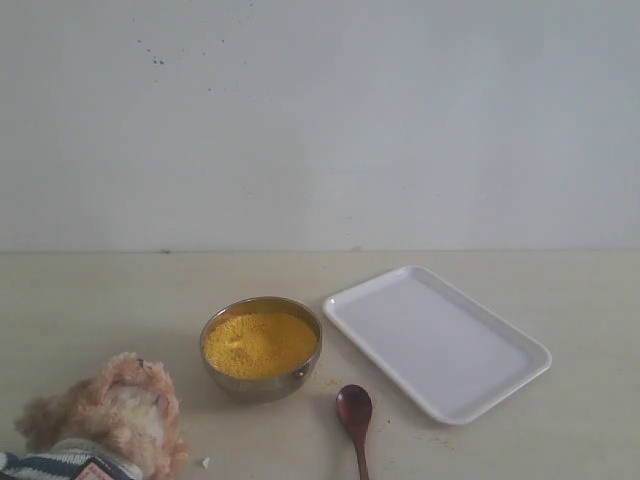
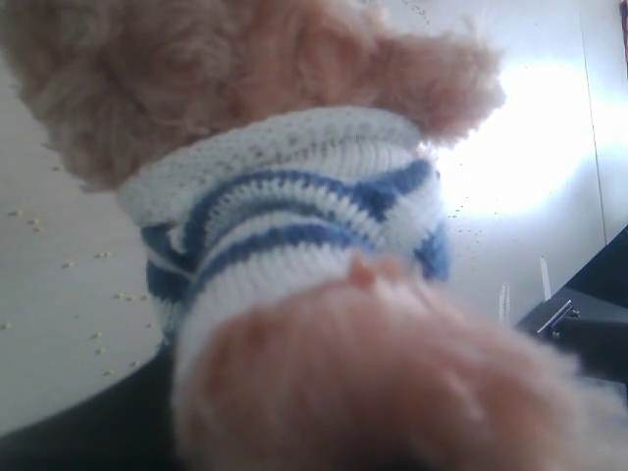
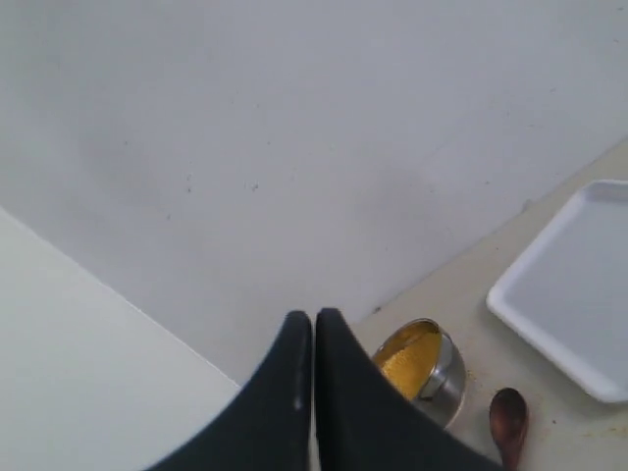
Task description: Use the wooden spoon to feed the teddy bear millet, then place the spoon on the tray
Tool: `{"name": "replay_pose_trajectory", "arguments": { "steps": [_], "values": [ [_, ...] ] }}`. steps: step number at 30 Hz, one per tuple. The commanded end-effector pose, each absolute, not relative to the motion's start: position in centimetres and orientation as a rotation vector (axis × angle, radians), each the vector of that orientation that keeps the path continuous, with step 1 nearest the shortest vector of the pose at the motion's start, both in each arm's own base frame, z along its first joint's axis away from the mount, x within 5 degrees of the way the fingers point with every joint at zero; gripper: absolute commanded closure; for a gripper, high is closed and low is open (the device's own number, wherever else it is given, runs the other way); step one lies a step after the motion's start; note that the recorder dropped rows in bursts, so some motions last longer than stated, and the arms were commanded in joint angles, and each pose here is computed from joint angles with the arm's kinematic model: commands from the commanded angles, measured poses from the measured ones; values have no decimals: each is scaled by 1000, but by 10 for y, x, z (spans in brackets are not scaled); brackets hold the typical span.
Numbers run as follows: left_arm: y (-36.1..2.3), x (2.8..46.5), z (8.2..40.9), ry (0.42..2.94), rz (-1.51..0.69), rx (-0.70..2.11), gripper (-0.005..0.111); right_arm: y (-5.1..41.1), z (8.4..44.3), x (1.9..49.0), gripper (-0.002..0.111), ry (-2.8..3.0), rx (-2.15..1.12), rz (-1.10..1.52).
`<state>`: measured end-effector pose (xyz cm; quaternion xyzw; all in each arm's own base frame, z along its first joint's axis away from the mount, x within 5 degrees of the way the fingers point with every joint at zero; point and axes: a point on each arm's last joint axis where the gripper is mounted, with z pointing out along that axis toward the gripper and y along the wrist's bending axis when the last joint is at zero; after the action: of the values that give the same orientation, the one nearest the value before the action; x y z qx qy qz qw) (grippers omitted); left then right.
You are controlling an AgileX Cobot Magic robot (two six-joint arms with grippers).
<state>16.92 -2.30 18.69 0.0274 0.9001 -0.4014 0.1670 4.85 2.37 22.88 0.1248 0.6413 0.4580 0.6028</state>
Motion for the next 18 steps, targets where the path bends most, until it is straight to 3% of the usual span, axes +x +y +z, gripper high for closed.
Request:
{"name": "replay_pose_trajectory", "arguments": {
  "steps": [1,5,10,18],
  "values": [
    [-24,169,188,2544,-1178,72,103,25,267,39,108,1547,-14,882],
    [-24,169,188,2544,-1178,72,103,42,298,52,108,1770,-339,686],
    [-24,169,188,2544,-1178,72,103,69,309,97,108,2012,-607,378],
    [-24,169,188,2544,-1178,72,103,157,254,164,105,2445,-920,203]
  ]
}}
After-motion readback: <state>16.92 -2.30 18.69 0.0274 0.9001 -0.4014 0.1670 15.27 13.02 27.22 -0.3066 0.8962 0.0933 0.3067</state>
